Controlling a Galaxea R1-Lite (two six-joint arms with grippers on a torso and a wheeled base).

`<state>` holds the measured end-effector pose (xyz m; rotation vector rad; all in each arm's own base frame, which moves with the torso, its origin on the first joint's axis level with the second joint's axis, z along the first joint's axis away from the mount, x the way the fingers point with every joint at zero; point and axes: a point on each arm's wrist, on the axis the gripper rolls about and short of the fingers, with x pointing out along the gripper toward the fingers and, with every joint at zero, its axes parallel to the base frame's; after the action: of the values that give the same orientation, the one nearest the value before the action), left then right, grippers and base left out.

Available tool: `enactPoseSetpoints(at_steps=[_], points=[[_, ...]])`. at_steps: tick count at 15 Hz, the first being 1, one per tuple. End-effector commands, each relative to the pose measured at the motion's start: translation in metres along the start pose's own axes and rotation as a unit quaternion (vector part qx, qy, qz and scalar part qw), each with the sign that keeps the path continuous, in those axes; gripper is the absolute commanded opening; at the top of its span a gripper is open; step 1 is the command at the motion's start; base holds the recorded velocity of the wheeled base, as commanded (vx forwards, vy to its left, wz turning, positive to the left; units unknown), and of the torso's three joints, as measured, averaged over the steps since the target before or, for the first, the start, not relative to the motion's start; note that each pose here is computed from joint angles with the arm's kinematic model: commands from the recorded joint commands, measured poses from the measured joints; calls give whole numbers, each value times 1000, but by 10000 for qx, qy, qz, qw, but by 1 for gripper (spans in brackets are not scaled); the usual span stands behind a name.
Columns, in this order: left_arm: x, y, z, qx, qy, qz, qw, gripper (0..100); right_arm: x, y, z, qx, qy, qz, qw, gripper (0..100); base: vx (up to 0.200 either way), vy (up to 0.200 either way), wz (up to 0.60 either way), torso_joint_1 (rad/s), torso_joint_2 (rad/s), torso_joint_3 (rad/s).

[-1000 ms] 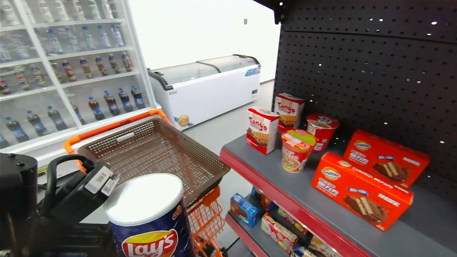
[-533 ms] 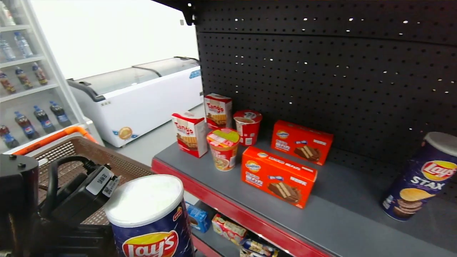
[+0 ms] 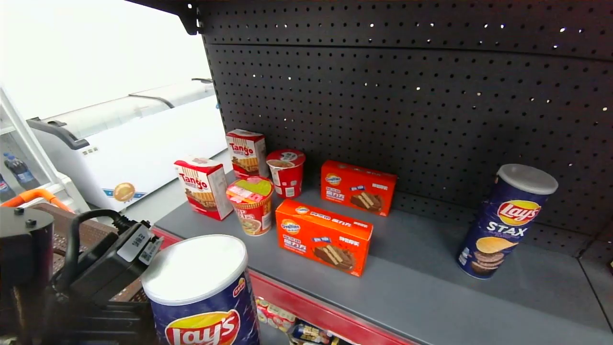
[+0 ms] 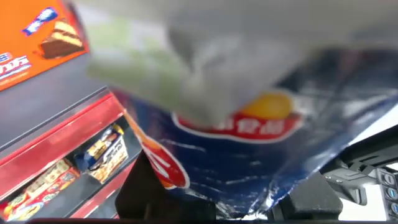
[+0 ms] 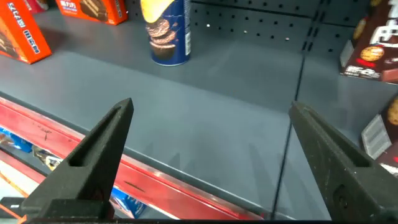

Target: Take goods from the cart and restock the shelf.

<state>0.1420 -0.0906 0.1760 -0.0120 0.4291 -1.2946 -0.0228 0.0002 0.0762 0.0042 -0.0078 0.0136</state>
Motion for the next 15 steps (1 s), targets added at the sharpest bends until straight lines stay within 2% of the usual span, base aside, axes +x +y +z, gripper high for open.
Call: enactPoseSetpoints(at_steps=[1,2,14,15], points=[[0,0,0,3,-4,5,10000,0,0,0,0,2,1,1,10000,100,0,0,0,0,0,0],[0,0,0,5,-2,-2,10000,0,0,0,0,2,1,1,10000,100,0,0,0,0,0,0],[0,0,-1,-20,16,3,10000,0,0,0,0,2,1,1,10000,100,0,0,-600,4,4,2],[0,0,-1,-16,9,10,10000,0,0,0,0,9,1,1,10000,100,0,0,0,0,0,0]])
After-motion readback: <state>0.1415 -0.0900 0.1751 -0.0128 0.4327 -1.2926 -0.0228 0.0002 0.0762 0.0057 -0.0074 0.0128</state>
